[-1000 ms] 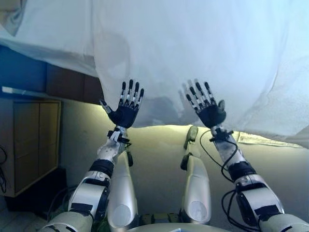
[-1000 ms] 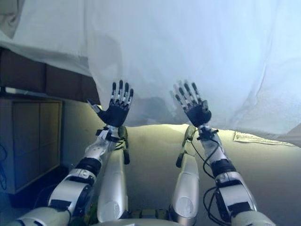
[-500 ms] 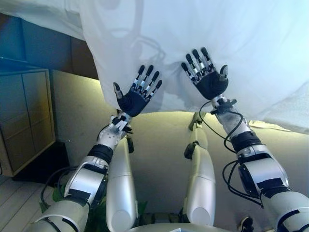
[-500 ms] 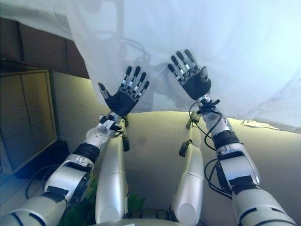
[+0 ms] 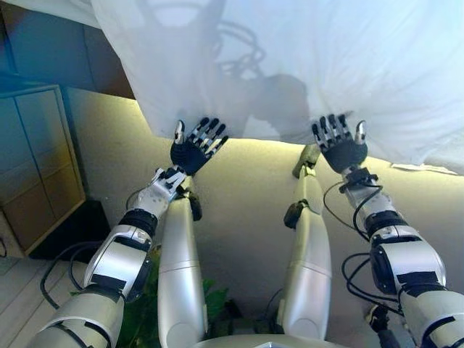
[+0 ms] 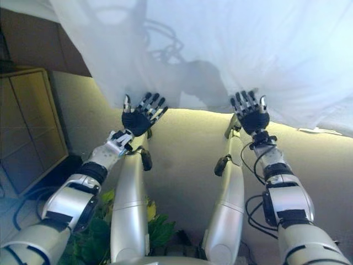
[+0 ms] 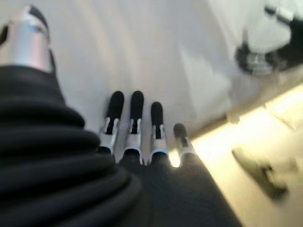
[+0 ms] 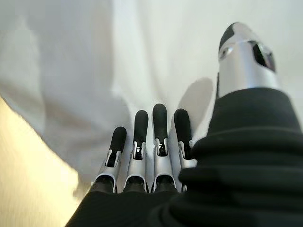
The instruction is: Make the bed neatly
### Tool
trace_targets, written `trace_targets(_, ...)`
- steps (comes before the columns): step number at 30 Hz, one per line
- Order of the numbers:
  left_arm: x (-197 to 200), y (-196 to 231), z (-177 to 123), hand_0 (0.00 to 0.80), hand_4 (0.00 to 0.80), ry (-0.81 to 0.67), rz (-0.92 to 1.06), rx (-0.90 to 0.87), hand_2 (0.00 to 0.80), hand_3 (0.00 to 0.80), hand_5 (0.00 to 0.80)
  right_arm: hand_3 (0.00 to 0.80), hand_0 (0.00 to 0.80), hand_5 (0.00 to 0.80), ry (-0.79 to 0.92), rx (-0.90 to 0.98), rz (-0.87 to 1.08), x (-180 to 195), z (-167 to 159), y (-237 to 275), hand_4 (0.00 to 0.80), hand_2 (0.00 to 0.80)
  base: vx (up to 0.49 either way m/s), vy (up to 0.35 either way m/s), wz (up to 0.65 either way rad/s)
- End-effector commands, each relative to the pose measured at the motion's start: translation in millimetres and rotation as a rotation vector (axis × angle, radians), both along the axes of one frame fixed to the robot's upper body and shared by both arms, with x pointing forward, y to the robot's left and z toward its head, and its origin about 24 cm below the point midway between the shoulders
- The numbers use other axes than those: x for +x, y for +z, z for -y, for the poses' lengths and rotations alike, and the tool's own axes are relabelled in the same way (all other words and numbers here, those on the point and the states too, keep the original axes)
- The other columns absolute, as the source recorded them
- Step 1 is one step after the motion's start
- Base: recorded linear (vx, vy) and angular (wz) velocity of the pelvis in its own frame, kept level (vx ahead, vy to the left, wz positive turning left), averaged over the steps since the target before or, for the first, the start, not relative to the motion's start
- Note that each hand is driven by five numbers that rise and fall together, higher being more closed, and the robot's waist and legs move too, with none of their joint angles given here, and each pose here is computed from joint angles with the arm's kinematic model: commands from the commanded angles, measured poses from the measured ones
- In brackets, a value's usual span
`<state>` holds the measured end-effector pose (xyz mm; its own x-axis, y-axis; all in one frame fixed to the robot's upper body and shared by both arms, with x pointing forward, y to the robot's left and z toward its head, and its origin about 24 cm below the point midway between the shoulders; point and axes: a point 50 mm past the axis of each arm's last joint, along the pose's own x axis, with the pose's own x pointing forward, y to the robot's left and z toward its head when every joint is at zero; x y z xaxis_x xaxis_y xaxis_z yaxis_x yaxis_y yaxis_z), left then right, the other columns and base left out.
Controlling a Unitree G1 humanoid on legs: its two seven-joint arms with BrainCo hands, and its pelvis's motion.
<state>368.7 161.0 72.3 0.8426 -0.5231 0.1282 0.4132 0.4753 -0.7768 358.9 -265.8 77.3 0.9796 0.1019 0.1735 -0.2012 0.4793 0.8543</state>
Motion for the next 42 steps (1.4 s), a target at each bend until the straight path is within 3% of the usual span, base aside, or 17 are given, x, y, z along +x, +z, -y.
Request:
trace_targets(1,-3,-6,-7,0.0,0.0,0.043,0.009,-0.004,0.0,0.0,0.0,0.0,0.0,0.0,-0.14,-0.027,0.007,-20,51,9,0.0,0.0,-0.019,0.161,-0.07)
trace_targets(6,4,3,-22,0.0,0.0,0.224,0.001,0.001,0.0,0.0,0.0,0.0,0.0,0.0,-0.269,0.028,-0.072,-37,73,-8,0.0,0.0,-0.005,0.081,-0.07)
trace_targets(10,-4,-7,-61,0.0,0.0,0.499,-0.071,-0.003,0.0,0.0,0.0,0.0,0.0,0.0,-0.396,0.092,-0.137,-58,94,-21,0.0,0.0,0.009,0.006,-0.02)
trace_targets(12,-12,-13,-73,0.0,0.0,0.541,-0.079,-0.033,0.0,0.0,0.0,0.0,0.0,0.0,-0.434,0.095,-0.155,-67,103,-25,0.0,0.0,0.029,0.075,0.03)
trace_targets(28,-100,-117,-97,0.0,0.0,0.6,-0.379,-0.031,0.0,0.0,0.0,0.0,0.0,0.0,-0.667,0.219,-0.504,-204,133,-122,0.0,0.0,0.041,0.005,-0.01)
trace_targets(35,-127,-133,-105,0.0,0.0,0.641,-0.42,-0.147,0.0,0.0,0.0,0.0,0.0,0.0,-0.65,0.256,-0.464,-219,119,-138,0.0,0.0,0.056,-0.087,0.01)
trace_targets(42,-130,-125,-98,0.0,0.0,0.602,-0.322,-0.096,0.0,0.0,0.0,0.0,0.0,0.0,-0.48,0.021,-0.434,-213,92,-148,0.0,0.0,0.123,-0.184,0.05)
